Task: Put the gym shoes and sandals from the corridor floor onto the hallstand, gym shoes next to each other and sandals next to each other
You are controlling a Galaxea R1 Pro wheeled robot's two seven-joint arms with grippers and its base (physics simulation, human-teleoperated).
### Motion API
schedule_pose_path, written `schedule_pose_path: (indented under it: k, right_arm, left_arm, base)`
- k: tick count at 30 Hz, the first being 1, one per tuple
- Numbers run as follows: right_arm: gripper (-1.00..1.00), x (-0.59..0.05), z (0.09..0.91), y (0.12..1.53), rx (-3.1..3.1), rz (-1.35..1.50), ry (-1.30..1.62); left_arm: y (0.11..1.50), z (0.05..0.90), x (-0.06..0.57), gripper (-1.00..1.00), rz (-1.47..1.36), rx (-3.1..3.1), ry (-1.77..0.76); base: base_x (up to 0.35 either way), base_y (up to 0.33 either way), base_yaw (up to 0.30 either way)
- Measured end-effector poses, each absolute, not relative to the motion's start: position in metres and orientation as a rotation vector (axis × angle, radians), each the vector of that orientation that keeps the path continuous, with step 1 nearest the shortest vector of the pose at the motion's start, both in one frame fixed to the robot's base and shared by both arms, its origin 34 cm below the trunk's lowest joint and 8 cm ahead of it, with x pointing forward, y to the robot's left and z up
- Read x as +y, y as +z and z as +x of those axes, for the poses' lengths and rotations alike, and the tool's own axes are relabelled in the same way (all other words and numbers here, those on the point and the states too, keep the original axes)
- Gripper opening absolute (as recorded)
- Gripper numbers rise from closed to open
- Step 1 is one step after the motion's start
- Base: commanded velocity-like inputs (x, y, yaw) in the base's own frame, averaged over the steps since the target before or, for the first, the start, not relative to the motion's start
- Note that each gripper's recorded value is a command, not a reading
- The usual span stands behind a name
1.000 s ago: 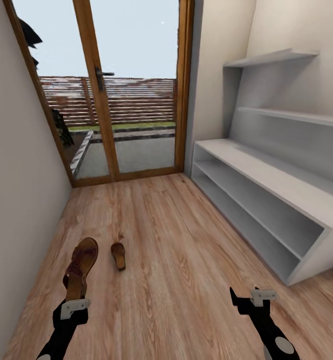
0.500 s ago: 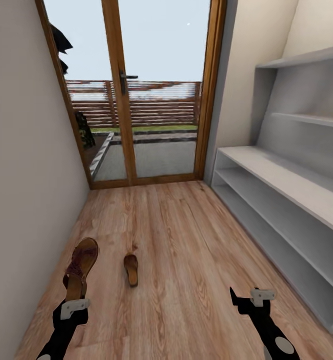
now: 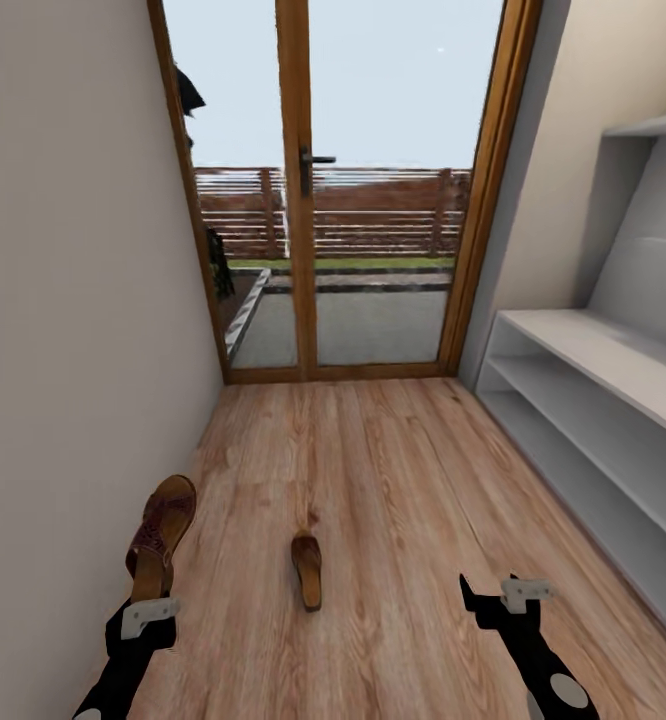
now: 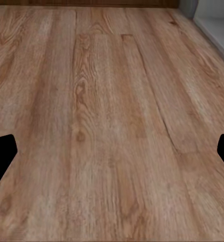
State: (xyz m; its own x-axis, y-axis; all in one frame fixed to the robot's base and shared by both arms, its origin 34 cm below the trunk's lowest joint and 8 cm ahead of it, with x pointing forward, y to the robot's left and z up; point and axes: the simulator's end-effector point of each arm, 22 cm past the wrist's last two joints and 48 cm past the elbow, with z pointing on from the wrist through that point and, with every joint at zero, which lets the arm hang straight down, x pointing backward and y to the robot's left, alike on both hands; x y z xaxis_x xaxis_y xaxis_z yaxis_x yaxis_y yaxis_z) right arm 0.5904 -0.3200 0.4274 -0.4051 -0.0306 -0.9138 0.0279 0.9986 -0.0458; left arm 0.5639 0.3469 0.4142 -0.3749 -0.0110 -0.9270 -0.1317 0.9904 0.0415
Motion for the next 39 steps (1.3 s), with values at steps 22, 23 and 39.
schedule_pose_path:
  k: [22,23,39]
  right_arm:
    - [1.00,-0.3197,0.5916,0.4302,1.981,-0.002,-0.061]
    - [1.00,-0.3197,0.5916,0.4302,1.981,-0.002,-0.061]
    - [1.00,-0.3186,0.5921,0.4307,1.981,-0.003,-0.058]
  left_arm:
    - [0.4159,0.5648,0.3461,-1.00,-0.099,1.948,0.127]
    - [0.4159,0.5648,0.3461,-1.00,-0.099,1.948,0.127]
    - [0.4182,0.5676,0.3380,-1.00,-0.082,1.943,0.110]
  base:
    - [0.121,0.131,0.028]
    - [0.134,0.000,0.000]
    - [0.122,0.049,0.000]
